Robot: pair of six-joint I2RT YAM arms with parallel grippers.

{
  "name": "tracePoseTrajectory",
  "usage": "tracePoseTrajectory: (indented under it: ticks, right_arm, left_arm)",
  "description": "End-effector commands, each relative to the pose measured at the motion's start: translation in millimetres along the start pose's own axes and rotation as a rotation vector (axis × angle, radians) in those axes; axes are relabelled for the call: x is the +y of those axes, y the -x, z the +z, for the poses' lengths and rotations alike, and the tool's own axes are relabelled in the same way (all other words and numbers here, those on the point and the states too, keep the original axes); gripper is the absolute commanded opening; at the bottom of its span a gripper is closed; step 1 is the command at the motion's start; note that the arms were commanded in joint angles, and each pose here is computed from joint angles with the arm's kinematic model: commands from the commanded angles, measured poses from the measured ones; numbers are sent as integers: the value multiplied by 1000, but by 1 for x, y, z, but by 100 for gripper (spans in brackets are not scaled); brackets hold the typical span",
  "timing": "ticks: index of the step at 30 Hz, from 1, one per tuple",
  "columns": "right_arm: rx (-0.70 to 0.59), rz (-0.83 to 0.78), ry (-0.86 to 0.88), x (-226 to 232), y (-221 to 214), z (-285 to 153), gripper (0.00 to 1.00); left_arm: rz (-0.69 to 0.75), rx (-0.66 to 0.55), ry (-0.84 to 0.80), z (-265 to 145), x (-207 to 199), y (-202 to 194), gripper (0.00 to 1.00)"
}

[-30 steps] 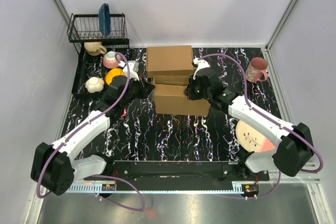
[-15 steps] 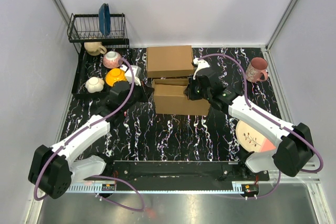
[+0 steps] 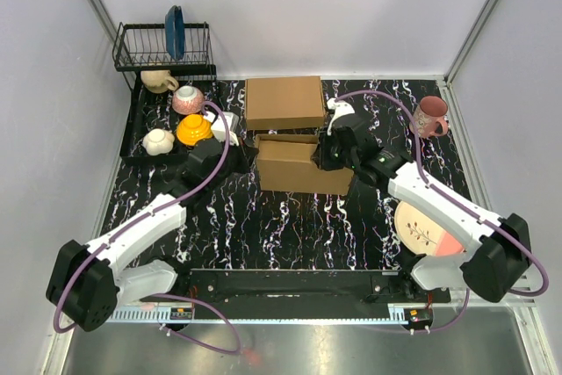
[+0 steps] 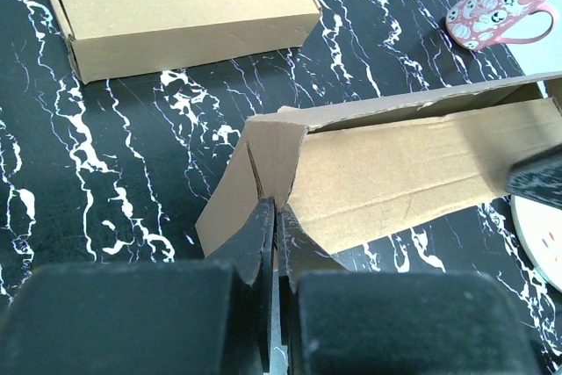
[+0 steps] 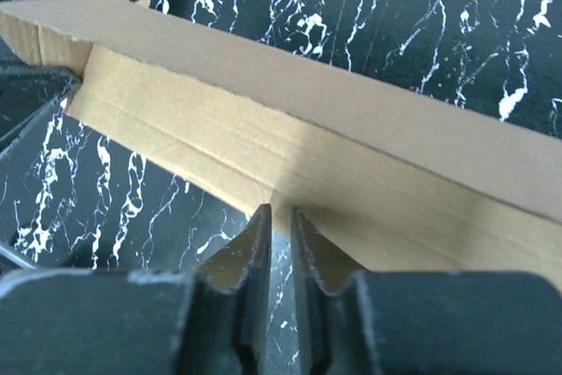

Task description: Fold the paper box

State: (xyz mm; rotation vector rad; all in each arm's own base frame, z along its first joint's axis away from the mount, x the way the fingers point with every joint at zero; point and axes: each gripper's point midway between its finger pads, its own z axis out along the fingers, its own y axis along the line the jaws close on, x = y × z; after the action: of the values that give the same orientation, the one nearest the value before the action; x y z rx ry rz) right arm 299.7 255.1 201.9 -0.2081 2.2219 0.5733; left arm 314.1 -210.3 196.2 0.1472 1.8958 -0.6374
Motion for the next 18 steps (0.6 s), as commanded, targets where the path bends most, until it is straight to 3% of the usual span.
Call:
tracePoseTrajectory:
  ticks: [1,4,9,14,18]
  right_arm:
    - [-46,-13,-22,4,26,-39,24]
    - [-105,-37,-68,-2,45,-63,31]
    - [-185,-106,-290,-44,64,-96,38]
    - [-160,-181,-474,-80,55,-101,42]
    - [-126,-187,-492,-85,43,-96,49]
  left_arm:
    - [17,93,76,1,16,-24,0]
    - [15,107,82,2,17,-27,0]
    - [15,112,84,3,16,-28,0]
    - [20,108,78,5,13,-24,0]
    - [30,113,83,4,14,-25,0]
